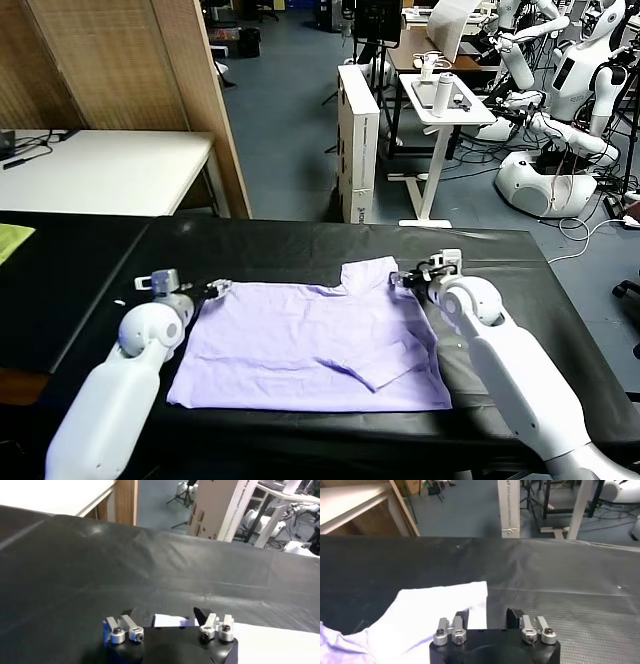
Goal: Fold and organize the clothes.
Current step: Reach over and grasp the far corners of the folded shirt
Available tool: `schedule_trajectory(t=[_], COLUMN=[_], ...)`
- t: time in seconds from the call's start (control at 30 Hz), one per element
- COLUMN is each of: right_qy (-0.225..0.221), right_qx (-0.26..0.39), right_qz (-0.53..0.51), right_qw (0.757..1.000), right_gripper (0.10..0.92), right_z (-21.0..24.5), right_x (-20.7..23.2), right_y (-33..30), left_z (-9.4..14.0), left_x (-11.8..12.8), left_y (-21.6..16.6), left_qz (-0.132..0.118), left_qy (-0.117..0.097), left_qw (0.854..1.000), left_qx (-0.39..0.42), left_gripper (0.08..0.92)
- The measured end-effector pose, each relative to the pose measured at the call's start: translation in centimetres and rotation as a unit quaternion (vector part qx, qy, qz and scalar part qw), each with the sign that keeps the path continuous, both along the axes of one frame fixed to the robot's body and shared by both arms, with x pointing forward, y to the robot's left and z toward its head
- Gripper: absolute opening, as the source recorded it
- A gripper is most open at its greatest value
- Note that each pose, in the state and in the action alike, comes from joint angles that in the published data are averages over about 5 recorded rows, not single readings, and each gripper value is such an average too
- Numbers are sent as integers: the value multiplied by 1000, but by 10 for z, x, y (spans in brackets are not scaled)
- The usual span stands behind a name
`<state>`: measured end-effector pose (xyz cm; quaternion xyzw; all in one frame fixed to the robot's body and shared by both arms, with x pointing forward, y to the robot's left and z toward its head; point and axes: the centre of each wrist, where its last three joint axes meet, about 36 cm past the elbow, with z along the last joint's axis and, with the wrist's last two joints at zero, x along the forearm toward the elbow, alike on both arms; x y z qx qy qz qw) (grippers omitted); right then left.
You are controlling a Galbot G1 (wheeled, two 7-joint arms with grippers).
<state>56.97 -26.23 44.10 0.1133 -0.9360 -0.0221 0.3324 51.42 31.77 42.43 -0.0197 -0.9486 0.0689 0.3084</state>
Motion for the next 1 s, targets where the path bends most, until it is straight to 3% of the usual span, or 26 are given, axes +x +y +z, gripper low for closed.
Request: schedule_trajectory(t=[0.37,0.63,1.0], right_qy=[3,7,8], right_qx=[-2,-3,-3], right_qz=[5,9,11], right_qw=[1000,1000,1000], right_gripper=[526,405,227], right_z=[-4,-7,-9], right_x=[0,0,-1], right_y=[4,8,9], left_z=[-2,-2,-3], left_x=[-13,-14,-15], left_y=[1,3,4], left_qz=[0,1,3], left_qy=[1,1,1], left_qw=[1000,1000,1000], left_qx=[-2,-2,-1], left_gripper=[759,726,574])
